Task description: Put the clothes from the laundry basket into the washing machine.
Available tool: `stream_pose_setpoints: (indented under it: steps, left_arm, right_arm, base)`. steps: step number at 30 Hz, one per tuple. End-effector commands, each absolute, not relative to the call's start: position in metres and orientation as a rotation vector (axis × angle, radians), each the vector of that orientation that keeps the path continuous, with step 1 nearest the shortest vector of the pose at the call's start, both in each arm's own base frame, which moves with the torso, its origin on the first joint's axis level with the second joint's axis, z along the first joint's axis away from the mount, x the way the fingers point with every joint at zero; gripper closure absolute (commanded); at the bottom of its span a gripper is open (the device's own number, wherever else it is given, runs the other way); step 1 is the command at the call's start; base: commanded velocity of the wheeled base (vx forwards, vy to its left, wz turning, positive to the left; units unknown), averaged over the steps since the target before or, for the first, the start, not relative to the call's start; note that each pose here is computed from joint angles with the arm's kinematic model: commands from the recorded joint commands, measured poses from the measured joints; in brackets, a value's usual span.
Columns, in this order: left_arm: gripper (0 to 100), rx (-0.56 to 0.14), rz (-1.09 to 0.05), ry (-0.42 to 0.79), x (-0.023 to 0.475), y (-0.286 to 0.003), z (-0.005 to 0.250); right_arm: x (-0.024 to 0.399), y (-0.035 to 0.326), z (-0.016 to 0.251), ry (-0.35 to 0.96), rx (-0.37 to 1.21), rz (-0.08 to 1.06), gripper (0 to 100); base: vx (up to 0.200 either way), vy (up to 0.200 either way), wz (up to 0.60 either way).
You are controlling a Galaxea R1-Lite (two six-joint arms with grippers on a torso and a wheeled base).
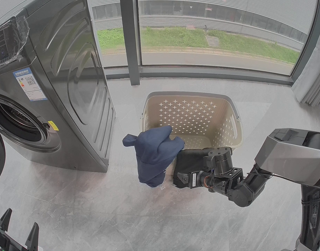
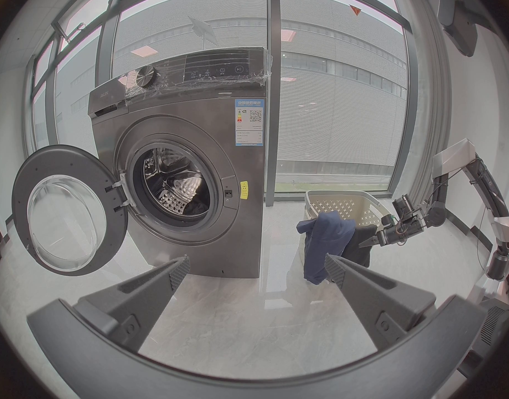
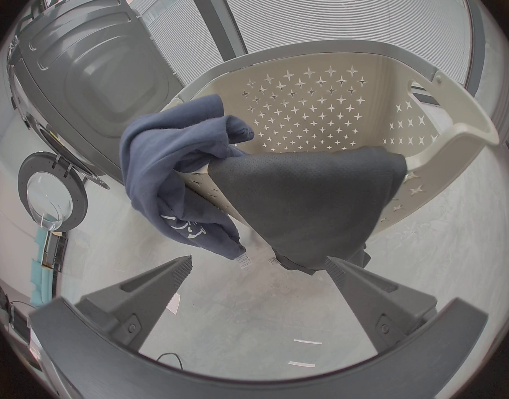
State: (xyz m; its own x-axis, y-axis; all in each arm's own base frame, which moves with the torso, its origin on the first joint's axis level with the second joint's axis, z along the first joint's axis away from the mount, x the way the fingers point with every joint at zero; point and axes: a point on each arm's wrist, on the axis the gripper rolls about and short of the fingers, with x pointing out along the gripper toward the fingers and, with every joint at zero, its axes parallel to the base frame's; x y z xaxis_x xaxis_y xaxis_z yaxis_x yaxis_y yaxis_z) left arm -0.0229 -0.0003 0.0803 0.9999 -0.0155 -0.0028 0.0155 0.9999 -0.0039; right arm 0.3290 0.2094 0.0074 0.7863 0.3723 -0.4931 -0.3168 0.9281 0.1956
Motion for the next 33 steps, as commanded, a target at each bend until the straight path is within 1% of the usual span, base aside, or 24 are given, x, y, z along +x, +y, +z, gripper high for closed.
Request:
stream_pose_setpoints:
  steps: [1,6,10,13,15,16,20,26,30,33]
  left_arm:
    - [0,-0.005,-0.015,0.003,-0.023,0.000,0.076]
    - [0,-0.005,-0.015,0.005,-0.023,0.000,0.075]
    - [0,-0.005,-0.015,0.005,-0.023,0.000,0.075]
    - [0,-0.005,-0.015,0.003,-0.023,0.000,0.076]
    - [0,-0.006,-0.015,0.003,-0.023,0.000,0.076]
    - [0,-0.006,-0.012,0.003,-0.023,0.000,0.076]
    - [0,-0.006,-0.014,0.003,-0.023,0.000,0.076]
    - [0,-0.006,-0.014,0.003,-0.023,0.000,0.076]
    - [0,-0.009,-0.014,0.005,-0.023,0.000,0.075]
    - [0,-0.009,-0.014,0.003,-0.023,0.000,0.076]
  right_arm:
    - [0.339,0.212,-0.002,0.553,0.106,0.365,0]
    - [0.352,0.220,-0.001,0.497,0.120,0.376,0]
    - [0.361,0.224,-0.004,0.479,0.124,0.376,0]
    - [0.375,0.224,-0.011,0.468,0.130,0.358,0]
    - [0.380,0.222,-0.010,0.456,0.135,0.344,0]
    - [0.382,0.222,-0.009,0.445,0.137,0.344,100]
    - [0.387,0.218,-0.007,0.428,0.146,0.333,100]
    - [0.384,0.219,0.000,0.408,0.151,0.341,100]
    - [0.366,0.215,0.014,0.399,0.150,0.355,100]
    - [0.347,0.205,0.026,0.411,0.145,0.358,100]
  base:
    - [0.000,0.000,0.00]
    - [0.000,0.000,0.00]
    - [0.000,0.000,0.00]
    - [0.000,0.000,0.00]
    - [0.000,0.000,0.00]
    - [0.000,0.000,0.00]
    - [0.000,0.000,0.00]
    - [0.000,0.000,0.00]
    - [0.000,0.000,0.00]
    - [0.000,0.000,0.00]
